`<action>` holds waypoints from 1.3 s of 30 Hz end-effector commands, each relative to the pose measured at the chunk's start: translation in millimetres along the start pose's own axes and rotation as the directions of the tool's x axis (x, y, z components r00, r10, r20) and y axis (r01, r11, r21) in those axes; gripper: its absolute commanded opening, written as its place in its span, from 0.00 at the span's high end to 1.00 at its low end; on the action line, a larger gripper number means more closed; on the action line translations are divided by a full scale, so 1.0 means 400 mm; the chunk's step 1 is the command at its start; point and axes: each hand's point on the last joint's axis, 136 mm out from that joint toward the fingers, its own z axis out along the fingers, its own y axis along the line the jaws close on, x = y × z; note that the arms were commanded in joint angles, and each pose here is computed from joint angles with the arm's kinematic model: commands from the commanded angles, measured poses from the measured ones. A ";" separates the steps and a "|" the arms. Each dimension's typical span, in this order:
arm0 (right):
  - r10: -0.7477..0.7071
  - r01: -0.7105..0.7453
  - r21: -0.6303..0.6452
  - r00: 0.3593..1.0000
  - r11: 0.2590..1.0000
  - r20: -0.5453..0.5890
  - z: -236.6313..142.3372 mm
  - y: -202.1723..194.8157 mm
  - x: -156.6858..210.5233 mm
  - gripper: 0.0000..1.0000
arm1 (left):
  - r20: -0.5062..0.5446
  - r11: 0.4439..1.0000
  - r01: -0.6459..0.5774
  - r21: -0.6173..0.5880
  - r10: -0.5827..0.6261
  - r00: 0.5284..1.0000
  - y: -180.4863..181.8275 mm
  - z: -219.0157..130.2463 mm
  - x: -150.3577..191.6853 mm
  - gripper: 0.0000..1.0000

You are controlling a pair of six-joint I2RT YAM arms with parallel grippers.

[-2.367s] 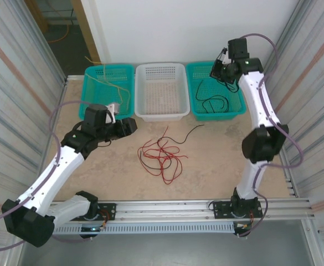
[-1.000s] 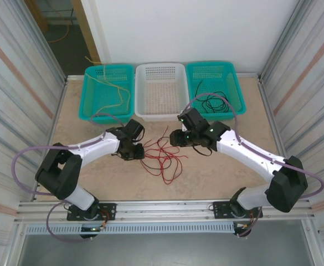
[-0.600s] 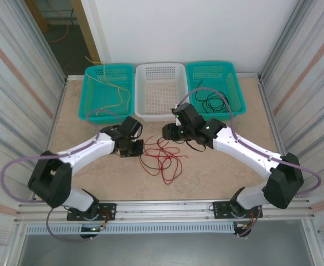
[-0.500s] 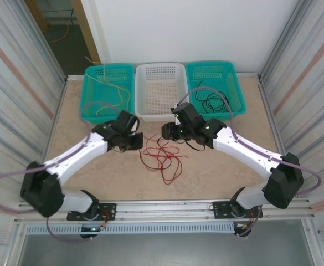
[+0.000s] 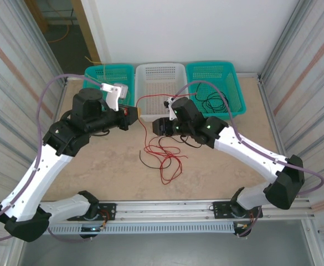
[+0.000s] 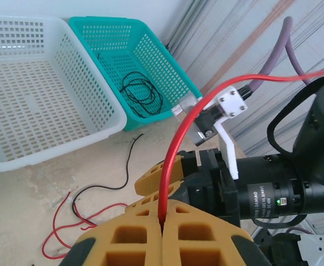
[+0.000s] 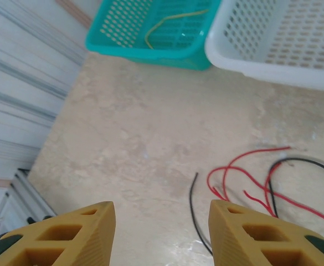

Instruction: Untangle the cables

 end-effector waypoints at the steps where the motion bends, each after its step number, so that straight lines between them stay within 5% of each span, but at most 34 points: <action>1: -0.048 0.057 -0.102 0.995 0.993 0.089 -0.068 0.077 -0.056 0.52 | 0.073 0.997 -0.033 0.068 0.028 0.997 -0.051 -0.042 -0.049 1.00; 8: -0.067 0.098 -0.172 0.982 0.980 0.178 -0.146 0.134 -0.091 0.50 | 0.147 0.989 -0.001 0.148 -0.021 0.989 -0.080 -0.058 -0.109 1.00; 19: -0.063 0.136 -0.232 0.952 0.963 0.300 -0.267 0.177 -0.136 0.43 | 0.161 0.922 0.196 0.334 -0.261 0.952 -0.025 -0.055 -0.134 1.00; 39: -0.139 0.203 -0.288 0.964 0.936 0.227 -0.194 0.254 -0.110 0.40 | 0.128 0.851 0.255 0.459 -0.347 0.929 -0.040 -0.043 -0.146 1.00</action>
